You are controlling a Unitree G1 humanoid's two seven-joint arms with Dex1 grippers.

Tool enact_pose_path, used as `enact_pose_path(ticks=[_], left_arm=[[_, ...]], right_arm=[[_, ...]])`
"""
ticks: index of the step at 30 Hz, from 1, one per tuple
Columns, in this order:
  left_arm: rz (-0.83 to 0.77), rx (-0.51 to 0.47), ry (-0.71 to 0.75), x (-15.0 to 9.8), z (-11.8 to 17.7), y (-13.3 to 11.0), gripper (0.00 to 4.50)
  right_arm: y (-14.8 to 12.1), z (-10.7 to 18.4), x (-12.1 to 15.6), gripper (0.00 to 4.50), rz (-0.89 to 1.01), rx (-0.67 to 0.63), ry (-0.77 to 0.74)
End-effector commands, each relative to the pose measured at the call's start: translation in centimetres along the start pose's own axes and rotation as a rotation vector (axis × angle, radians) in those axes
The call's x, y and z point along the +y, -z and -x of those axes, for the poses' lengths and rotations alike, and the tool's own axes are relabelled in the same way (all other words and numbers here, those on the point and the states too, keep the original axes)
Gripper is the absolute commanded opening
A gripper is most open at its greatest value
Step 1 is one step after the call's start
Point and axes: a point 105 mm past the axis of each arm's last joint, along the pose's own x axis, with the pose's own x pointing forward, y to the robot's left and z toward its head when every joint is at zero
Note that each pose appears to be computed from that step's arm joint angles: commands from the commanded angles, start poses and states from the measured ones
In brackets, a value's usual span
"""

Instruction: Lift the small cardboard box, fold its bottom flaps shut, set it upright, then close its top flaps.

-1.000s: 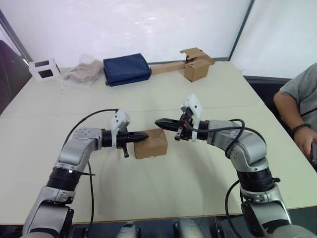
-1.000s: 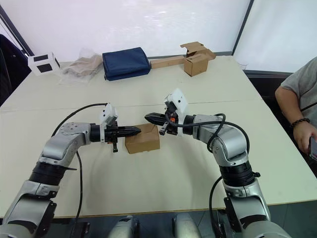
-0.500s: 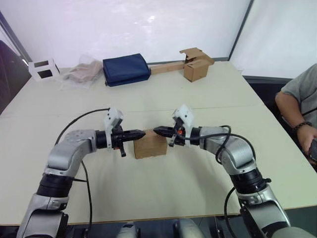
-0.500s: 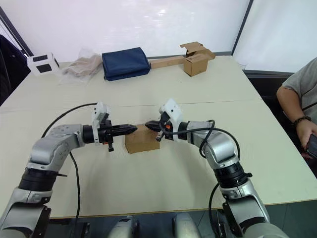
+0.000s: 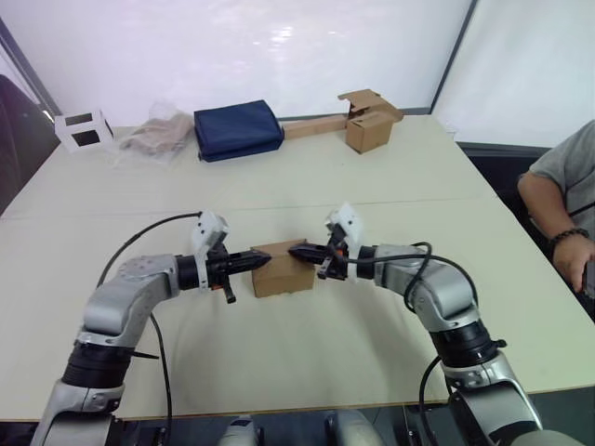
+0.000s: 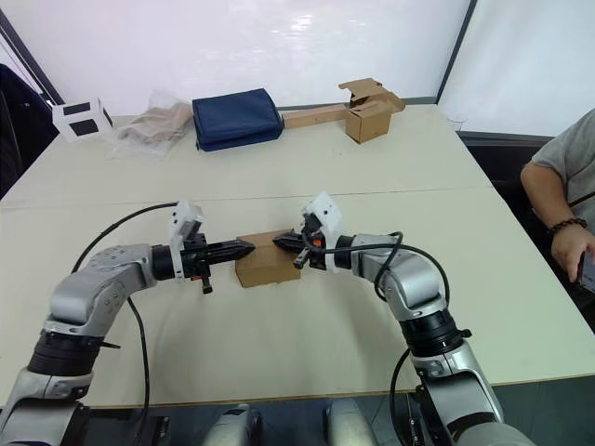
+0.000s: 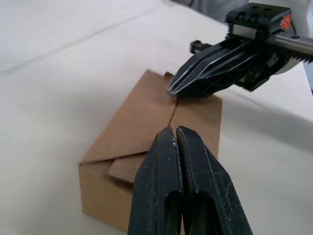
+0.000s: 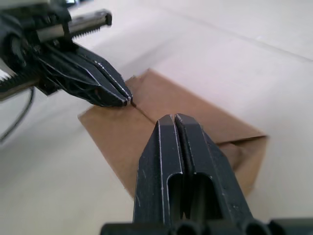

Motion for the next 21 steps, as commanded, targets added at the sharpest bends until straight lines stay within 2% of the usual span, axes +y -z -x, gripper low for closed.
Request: enact_pose_path(ticks=[1, 9, 14, 18, 21], left_arm=[[-0.087, -0.038, -0.043, -0.2, 2.3, -2.1, 0.07], [-0.123, -0.019, -0.155, -0.1, 6.6, -3.5, 0.07], [-0.119, 0.074, -0.205, -1.9, 10.6, -2.8, 0.07], [-0.11, 0.133, -0.245, -2.5, 12.1, -2.1, 0.07], [-0.074, 0.116, -0.265, -3.1, 13.1, -2.1, 0.07]], right_arm=[[-3.4, 2.5, 0.8, 0.0, 0.073, -0.08, -0.002], [-2.7, 7.3, 2.1, 0.0, 0.095, 0.02, -0.004], [-1.1, 11.4, 2.8, 0.0, 0.148, 0.188, 0.007], [-1.1, 12.8, 2.8, 0.0, 0.149, 0.227, 0.003], [-1.3, 13.1, 2.4, 0.0, 0.165, 0.235, 0.028]])
